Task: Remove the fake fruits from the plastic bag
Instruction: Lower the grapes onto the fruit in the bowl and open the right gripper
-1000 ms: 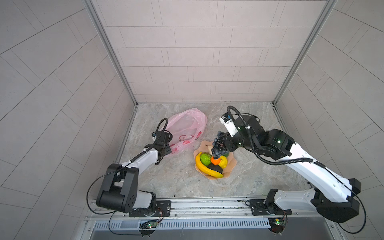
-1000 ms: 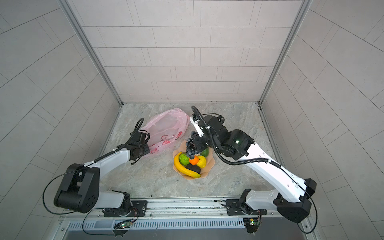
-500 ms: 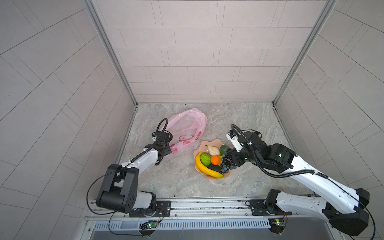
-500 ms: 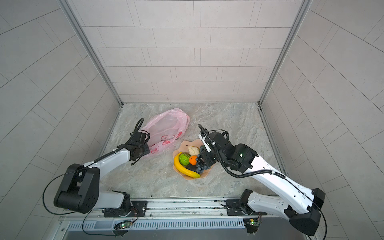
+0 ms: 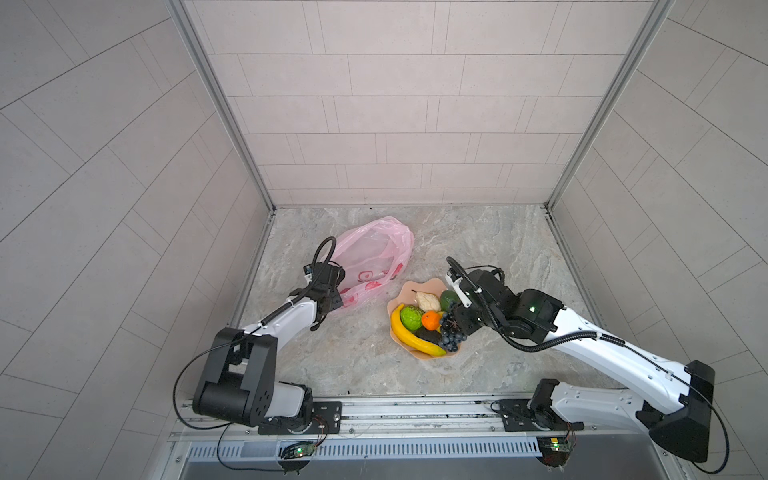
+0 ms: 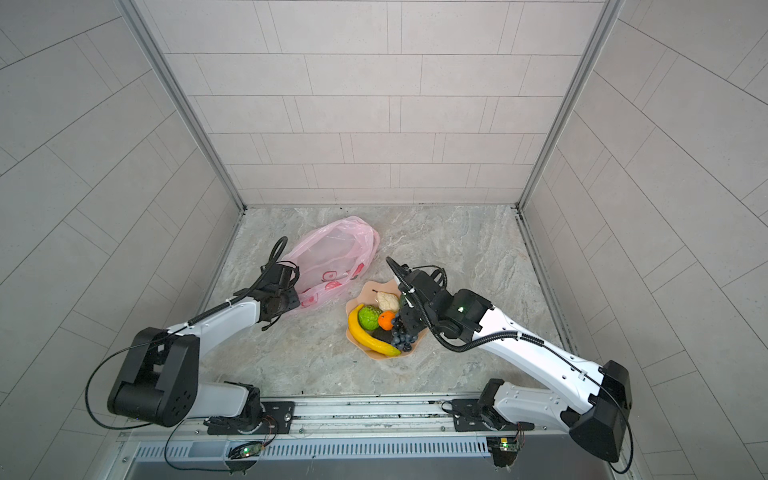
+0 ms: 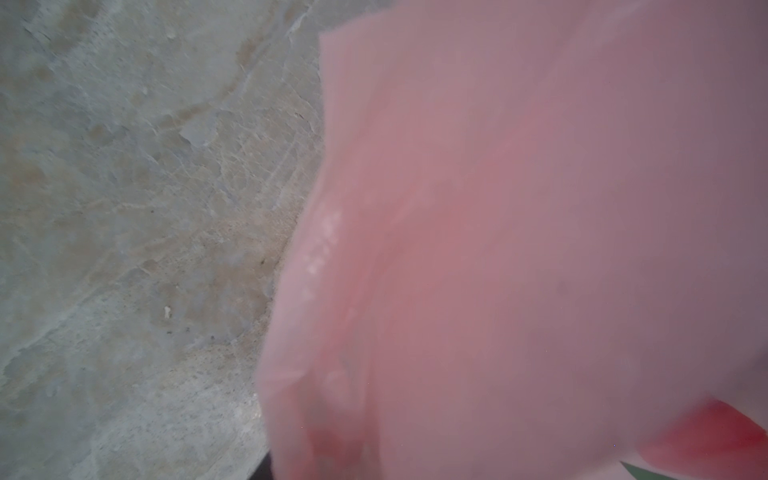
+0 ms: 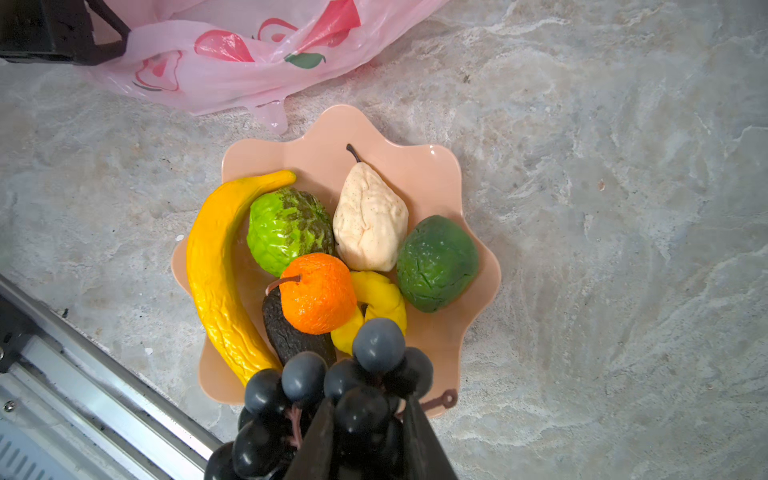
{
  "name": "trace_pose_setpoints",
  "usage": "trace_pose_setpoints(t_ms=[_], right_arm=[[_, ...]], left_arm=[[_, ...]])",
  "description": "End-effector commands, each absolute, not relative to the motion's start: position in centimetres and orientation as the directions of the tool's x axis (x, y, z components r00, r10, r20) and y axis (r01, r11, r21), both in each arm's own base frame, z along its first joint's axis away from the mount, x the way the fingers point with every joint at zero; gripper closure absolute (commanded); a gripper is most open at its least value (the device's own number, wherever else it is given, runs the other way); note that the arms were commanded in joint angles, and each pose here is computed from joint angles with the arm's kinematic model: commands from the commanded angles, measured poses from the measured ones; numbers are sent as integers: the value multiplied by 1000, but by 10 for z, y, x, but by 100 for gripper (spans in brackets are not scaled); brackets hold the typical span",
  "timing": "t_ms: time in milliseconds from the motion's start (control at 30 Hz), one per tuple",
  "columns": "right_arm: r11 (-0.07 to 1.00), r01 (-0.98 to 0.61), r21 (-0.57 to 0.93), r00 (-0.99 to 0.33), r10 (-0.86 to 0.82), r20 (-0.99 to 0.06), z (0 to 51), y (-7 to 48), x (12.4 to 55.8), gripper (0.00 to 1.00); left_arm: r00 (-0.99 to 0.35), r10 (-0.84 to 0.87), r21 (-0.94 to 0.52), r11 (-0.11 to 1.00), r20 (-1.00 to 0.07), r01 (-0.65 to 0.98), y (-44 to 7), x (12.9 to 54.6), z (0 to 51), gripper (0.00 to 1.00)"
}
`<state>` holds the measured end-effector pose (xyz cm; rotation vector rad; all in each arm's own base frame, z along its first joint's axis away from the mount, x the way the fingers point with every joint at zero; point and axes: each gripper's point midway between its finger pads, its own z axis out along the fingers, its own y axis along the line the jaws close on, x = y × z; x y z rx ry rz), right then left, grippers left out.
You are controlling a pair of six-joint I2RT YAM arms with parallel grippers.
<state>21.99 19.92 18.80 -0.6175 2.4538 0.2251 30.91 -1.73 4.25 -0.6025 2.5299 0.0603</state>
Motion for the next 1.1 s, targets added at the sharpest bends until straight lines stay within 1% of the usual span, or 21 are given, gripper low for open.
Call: trace_pose_setpoints(t_ms=[0, 233, 333, 500, 700, 800, 1067], right_arm=[[896, -443, -39, -712, -378, -591, 183, 190, 230, 74], [902, -424, -76, -723, -388, -572, 172, 180, 238, 72], [899, -433, -64, -722, -389, -573, 167, 184, 241, 71], [896, -438, -72, -722, -398, -566, 160, 190, 249, 71], [878, -439, -192, -718, -471, -513, 156, 182, 261, 71], [873, -450, -190, -717, -479, -506, 151, 187, 265, 71], [868, -436, -239, -700, -494, -515, 157, 189, 278, 71]], left_arm=[[-762, -397, -62, 901, -512, -429, -14, 307, 41, 55], [-764, -396, -62, 902, -509, -427, -15, 307, 40, 55], [-764, -396, -62, 902, -509, -427, -15, 307, 41, 55], [-766, -395, -61, 903, -508, -425, -15, 307, 40, 55], [-767, -393, -63, 905, -507, -421, -15, 307, 41, 55], [-768, -393, -63, 904, -506, -422, -15, 307, 40, 55], [-770, -392, -64, 906, -503, -419, -16, 307, 40, 54]])
